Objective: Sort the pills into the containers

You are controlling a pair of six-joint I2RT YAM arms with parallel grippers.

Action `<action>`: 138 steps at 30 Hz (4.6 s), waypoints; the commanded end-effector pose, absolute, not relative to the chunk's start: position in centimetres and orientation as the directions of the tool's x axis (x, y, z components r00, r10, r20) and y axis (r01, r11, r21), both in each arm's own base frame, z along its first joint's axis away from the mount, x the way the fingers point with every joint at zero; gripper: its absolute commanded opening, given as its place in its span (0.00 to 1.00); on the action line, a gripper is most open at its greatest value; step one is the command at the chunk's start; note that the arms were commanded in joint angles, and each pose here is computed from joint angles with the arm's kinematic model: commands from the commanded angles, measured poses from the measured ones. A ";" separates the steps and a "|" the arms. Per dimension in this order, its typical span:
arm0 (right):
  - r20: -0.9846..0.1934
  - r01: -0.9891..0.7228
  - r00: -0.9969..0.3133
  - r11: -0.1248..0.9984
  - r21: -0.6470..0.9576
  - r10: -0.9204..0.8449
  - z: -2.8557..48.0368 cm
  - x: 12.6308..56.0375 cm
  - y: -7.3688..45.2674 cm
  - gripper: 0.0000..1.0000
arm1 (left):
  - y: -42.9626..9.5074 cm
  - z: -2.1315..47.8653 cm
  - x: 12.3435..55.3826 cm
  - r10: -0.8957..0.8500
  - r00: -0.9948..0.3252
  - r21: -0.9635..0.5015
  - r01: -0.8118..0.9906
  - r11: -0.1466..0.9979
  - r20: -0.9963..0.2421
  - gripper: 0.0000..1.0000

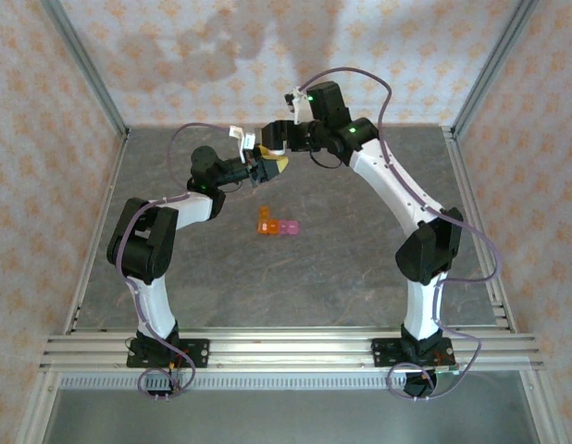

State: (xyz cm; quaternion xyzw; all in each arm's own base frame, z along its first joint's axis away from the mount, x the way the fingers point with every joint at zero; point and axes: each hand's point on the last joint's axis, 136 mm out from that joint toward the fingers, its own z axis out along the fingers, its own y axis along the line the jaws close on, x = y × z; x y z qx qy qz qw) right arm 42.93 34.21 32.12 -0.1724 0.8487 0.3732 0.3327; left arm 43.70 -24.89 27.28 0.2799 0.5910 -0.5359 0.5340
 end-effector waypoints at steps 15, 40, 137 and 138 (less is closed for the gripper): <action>-0.720 -0.556 -0.694 0.650 0.518 -0.020 34.1 43.4 34.5 0.44 | -25.1 28.9 43.5 -0.251 -0.213 -0.279 0.923 0.265 -0.944 0.00; -0.777 -0.282 -0.569 0.824 0.492 0.270 34.6 46.2 26.1 0.30 | -22.9 29.3 42.6 -0.281 -0.130 -0.244 0.871 0.425 -0.951 1.00; -0.304 -0.236 -0.938 0.947 0.217 -0.164 6.6 36.7 28.6 0.80 | -15.8 14.5 46.1 0.076 -0.800 -0.278 0.294 0.915 -0.595 0.00; -0.302 -0.234 -0.939 0.947 0.219 -0.162 6.4 36.7 28.6 0.79 | -15.9 14.3 46.1 0.078 -0.804 -0.280 0.294 0.914 -0.589 0.00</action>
